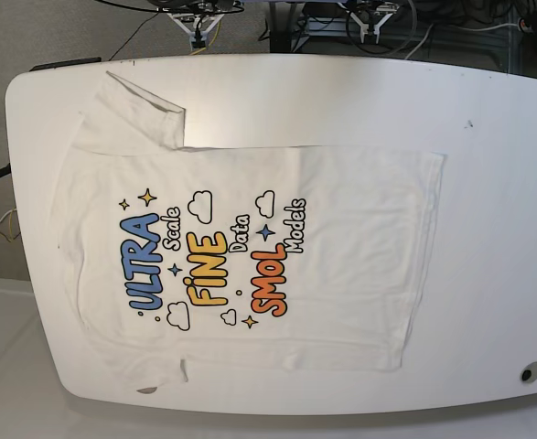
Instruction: Fold the T-shirt properly
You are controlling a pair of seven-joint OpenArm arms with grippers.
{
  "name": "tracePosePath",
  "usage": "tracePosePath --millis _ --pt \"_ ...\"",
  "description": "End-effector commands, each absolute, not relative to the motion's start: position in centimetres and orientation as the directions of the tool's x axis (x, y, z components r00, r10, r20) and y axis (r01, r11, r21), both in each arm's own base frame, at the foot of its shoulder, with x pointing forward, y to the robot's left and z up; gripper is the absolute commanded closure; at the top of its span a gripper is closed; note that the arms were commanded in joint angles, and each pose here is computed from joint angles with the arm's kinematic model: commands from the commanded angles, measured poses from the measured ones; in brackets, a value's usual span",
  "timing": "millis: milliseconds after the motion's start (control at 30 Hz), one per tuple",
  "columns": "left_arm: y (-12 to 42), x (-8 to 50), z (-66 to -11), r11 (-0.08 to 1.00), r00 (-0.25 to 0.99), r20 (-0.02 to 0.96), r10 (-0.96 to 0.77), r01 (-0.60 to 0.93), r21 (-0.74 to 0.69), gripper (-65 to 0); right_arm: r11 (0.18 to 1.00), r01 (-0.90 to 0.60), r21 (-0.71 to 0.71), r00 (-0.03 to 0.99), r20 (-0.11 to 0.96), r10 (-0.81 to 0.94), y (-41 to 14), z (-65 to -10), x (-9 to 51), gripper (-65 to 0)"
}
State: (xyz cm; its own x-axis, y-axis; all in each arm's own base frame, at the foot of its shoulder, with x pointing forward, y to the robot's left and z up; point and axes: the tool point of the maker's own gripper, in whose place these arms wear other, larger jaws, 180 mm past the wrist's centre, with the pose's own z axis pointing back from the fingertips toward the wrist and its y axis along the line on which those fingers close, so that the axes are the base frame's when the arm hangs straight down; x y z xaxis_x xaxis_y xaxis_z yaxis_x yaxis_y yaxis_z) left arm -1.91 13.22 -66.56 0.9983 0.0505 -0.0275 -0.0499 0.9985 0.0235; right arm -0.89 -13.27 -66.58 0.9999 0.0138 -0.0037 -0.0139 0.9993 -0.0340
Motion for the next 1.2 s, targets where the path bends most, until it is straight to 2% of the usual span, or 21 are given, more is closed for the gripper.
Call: tracePosePath --millis 0,1167 --pt "13.18 -2.22 -66.55 0.999 0.998 -0.032 0.047 -0.047 0.023 0.0 0.999 -0.015 -0.040 1.000 -0.002 0.015 -13.56 -66.57 -0.81 -8.8" --pt "13.61 -2.30 -66.53 0.999 0.999 -0.024 0.042 -0.042 0.031 0.0 0.999 -0.011 -0.040 1.000 0.011 0.012 -13.71 -66.56 -0.43 -8.7"
